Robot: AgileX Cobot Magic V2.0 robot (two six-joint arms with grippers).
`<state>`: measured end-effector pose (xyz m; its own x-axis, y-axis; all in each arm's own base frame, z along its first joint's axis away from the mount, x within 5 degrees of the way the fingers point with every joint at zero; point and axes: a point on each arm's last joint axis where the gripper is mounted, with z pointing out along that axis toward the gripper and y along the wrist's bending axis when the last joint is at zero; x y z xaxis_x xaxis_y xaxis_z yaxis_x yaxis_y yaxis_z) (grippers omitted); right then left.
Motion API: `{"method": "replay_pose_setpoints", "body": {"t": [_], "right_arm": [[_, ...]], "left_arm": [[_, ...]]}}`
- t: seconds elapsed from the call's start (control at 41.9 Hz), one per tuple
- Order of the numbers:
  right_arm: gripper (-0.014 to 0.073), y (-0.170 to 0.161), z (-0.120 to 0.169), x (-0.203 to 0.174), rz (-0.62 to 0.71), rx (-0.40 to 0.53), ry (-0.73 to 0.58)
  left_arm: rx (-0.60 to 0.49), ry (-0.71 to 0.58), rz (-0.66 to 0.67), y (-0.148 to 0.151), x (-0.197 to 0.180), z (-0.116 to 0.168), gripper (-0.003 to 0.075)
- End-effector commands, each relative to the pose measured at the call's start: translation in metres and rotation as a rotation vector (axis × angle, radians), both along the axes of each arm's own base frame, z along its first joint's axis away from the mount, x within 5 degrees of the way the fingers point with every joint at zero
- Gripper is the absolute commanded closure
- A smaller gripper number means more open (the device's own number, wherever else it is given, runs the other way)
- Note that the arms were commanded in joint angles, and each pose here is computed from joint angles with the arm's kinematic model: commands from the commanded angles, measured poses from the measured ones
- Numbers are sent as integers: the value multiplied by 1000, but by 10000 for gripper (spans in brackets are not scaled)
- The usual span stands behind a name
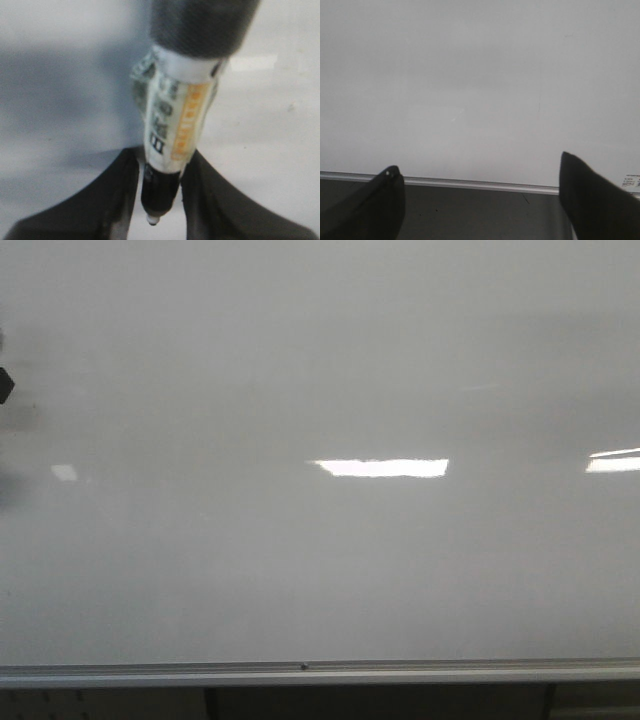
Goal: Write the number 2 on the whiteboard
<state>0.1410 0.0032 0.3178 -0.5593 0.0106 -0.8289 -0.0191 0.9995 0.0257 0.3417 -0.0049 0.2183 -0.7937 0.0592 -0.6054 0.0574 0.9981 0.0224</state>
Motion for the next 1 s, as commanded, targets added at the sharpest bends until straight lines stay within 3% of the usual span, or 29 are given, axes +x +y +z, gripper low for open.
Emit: {"method": "replay_pose_setpoints", "body": {"t": [0.0,0.191,0.31,0.525,0.668,0.811,0.978], "right_arm": [[-48,-1,14,4,-2,-16,-94],[-48,-1,14,4,-2,-16,-95],[-48,-1,15,3,-2,-16,-80],[-48,3,24,2,41,-11,-14],[-48,14,30,9,165,-21,81],[-48,30,35,21,323,-22,166],[-48,56,40,36,607,-74,219]], "left_arm": [[-6,-173,2,-1,11,25,622],[-5,-161,0,-1,6,30,738],[14,-127,-21,-1,-8,45,739],[108,-65,-207,-18,-50,81,739],[165,-69,-393,-43,-78,102,739],[189,10,-571,-68,-99,116,739],[163,17,-820,-97,-114,137,739]]}}
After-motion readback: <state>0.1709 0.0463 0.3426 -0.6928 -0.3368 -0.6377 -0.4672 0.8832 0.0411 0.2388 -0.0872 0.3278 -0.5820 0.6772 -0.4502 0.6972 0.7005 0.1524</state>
